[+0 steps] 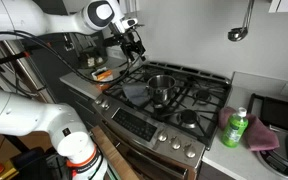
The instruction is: Move the pot to the right, then remove the cloth from the pot handle and pour water in the pot
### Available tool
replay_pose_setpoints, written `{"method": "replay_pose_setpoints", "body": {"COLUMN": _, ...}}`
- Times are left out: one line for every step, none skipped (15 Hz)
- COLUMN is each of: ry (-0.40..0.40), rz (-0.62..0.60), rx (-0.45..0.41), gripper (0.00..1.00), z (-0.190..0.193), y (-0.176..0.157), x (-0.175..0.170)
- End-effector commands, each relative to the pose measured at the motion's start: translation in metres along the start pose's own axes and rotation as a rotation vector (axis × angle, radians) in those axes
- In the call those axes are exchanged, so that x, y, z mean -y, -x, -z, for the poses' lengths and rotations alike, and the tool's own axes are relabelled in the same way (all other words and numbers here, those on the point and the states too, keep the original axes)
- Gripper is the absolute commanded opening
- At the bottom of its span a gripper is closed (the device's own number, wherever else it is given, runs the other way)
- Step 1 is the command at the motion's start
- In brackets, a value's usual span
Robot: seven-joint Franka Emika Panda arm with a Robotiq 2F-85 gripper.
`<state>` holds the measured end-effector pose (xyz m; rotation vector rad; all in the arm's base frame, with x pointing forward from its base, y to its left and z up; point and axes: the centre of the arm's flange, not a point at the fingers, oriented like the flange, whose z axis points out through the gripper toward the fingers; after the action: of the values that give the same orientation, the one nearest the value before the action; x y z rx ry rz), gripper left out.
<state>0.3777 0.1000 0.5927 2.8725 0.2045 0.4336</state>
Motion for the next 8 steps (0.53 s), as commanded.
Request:
{"method": "replay_pose_setpoints", "body": {"ry": 0.0, "rz": 0.0, "rx": 0.0, "gripper": 1.0, "z": 0.0, "y": 0.0, "x": 0.0}}
{"method": "replay_pose_setpoints", "body": {"ry": 0.0, "rz": 0.0, "rx": 0.0, "gripper": 1.0, "z": 0.0, "y": 0.0, "x": 0.0}}
{"method": "replay_pose_setpoints", "body": {"ry": 0.0, "rz": 0.0, "rx": 0.0, "gripper": 1.0, "z": 0.0, "y": 0.0, "x": 0.0}}
{"method": "replay_pose_setpoints", "body": {"ry": 0.0, "rz": 0.0, "rx": -0.001, "gripper": 1.0, "z": 0.0, "y": 0.0, "x": 0.0}}
{"method": "replay_pose_setpoints", "body": {"ry": 0.0, "rz": 0.0, "rx": -0.001, "gripper": 1.0, "z": 0.0, "y": 0.0, "x": 0.0}}
{"method": "replay_pose_setpoints", "body": {"ry": 0.0, "rz": 0.0, "rx": -0.001, "gripper": 1.0, "z": 0.0, "y": 0.0, "x": 0.0}}
{"method": "replay_pose_setpoints", "body": {"ry": 0.0, "rz": 0.0, "rx": -0.001, "gripper": 1.0, "z": 0.0, "y": 0.0, "x": 0.0}}
{"method": "replay_pose_setpoints", "body": {"ry": -0.062, "rz": -0.109, "rx": 0.022, "gripper": 1.0, "z": -0.014, "y": -0.005, "x": 0.005}}
